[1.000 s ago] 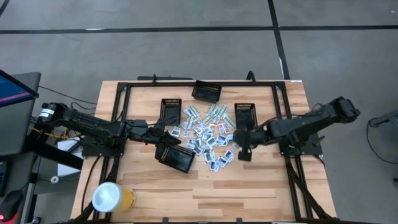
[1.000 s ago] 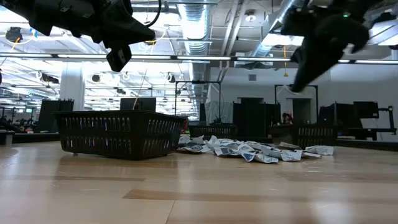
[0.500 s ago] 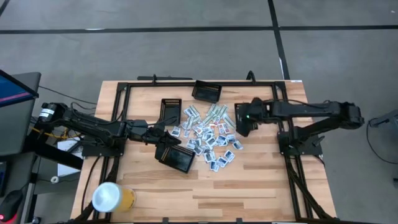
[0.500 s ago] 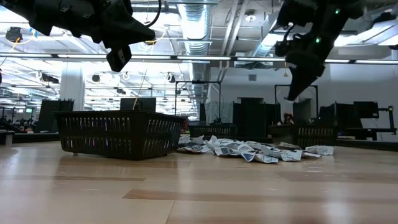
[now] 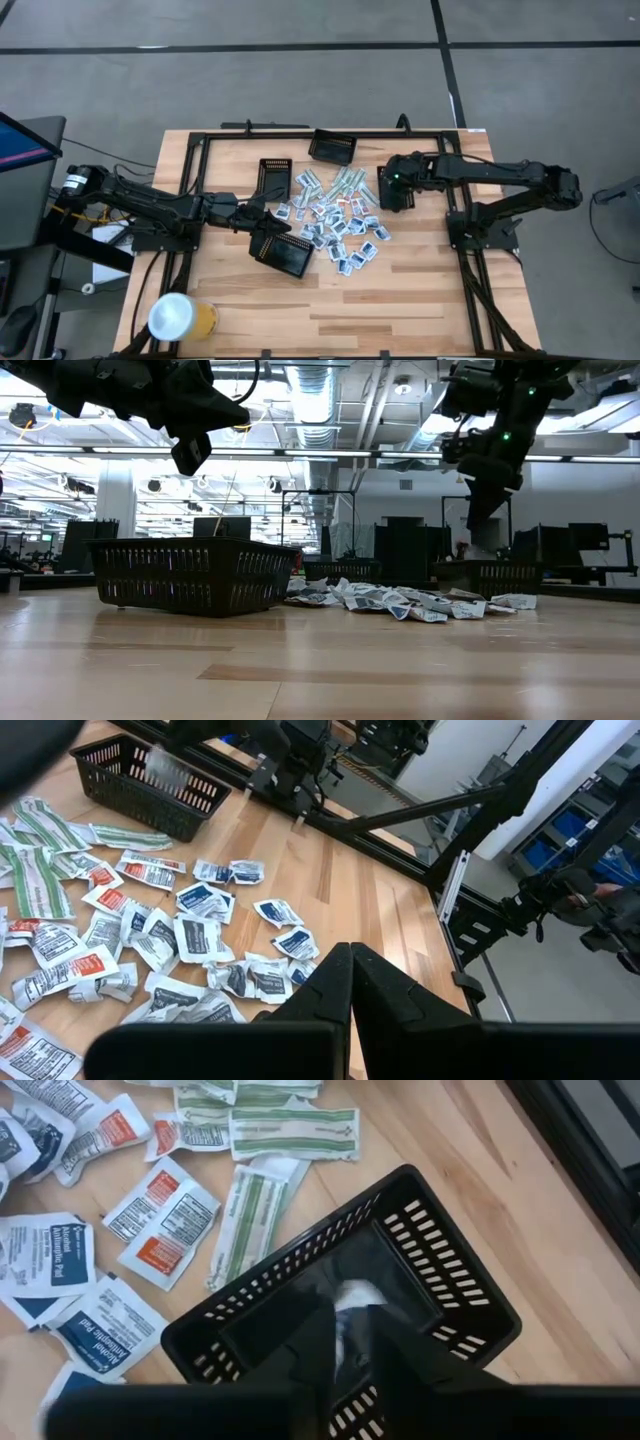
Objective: Pick & Place First Aid Supplies
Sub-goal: Put the white alcohol pad into the right black bin
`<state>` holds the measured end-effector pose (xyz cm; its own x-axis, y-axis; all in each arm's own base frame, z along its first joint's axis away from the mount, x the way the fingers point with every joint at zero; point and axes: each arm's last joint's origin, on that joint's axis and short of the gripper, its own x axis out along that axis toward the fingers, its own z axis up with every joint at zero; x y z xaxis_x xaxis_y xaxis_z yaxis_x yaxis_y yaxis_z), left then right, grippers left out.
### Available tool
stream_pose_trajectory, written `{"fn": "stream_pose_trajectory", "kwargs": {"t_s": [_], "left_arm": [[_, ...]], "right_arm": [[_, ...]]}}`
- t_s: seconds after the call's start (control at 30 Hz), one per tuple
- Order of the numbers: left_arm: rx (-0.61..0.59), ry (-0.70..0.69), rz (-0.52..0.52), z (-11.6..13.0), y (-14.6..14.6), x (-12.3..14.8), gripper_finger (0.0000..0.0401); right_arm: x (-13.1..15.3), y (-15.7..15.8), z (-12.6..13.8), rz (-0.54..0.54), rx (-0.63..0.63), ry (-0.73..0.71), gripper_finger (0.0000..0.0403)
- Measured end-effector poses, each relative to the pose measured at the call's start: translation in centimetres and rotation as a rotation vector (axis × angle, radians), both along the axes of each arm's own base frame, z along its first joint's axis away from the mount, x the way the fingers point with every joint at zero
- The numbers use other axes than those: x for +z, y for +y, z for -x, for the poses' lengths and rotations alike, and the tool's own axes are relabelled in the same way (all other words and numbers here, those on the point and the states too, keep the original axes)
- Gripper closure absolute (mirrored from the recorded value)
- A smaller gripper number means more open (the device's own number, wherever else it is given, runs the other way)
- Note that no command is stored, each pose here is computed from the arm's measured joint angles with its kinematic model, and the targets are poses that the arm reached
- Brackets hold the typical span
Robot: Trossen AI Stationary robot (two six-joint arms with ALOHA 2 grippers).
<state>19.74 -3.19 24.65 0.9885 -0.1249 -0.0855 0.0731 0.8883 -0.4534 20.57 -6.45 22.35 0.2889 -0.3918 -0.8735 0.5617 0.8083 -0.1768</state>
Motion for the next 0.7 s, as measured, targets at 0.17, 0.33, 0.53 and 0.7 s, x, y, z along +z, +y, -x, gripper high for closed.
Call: {"fn": "stream_pose_trajectory", "kwargs": {"t_s": [0.17, 0.33, 0.53, 0.7], "left_arm": [[0.0, 0.0, 0.0, 0.0, 0.0, 0.0, 0.0393], [0.0, 0.0, 0.0, 0.0, 0.0, 0.0, 0.0393], [0.0, 0.0, 0.001, 0.0, 0.0, 0.0, 0.0393], [0.0, 0.0, 0.001, 0.0, 0.0, 0.0, 0.0393]], "right_arm": [[-0.1, 0.3, 0.1, -0.006, 0.014, 0.022, 0.0306], [-0.1, 1.2, -0.2, -0.026, 0.095, 0.018, 0.0295], [0.1, 4.2, -1.3, -0.116, 0.405, -0.03, 0.0301], [0.0, 6.7, -1.3, -0.121, 0.524, -0.014, 0.0307]]}}
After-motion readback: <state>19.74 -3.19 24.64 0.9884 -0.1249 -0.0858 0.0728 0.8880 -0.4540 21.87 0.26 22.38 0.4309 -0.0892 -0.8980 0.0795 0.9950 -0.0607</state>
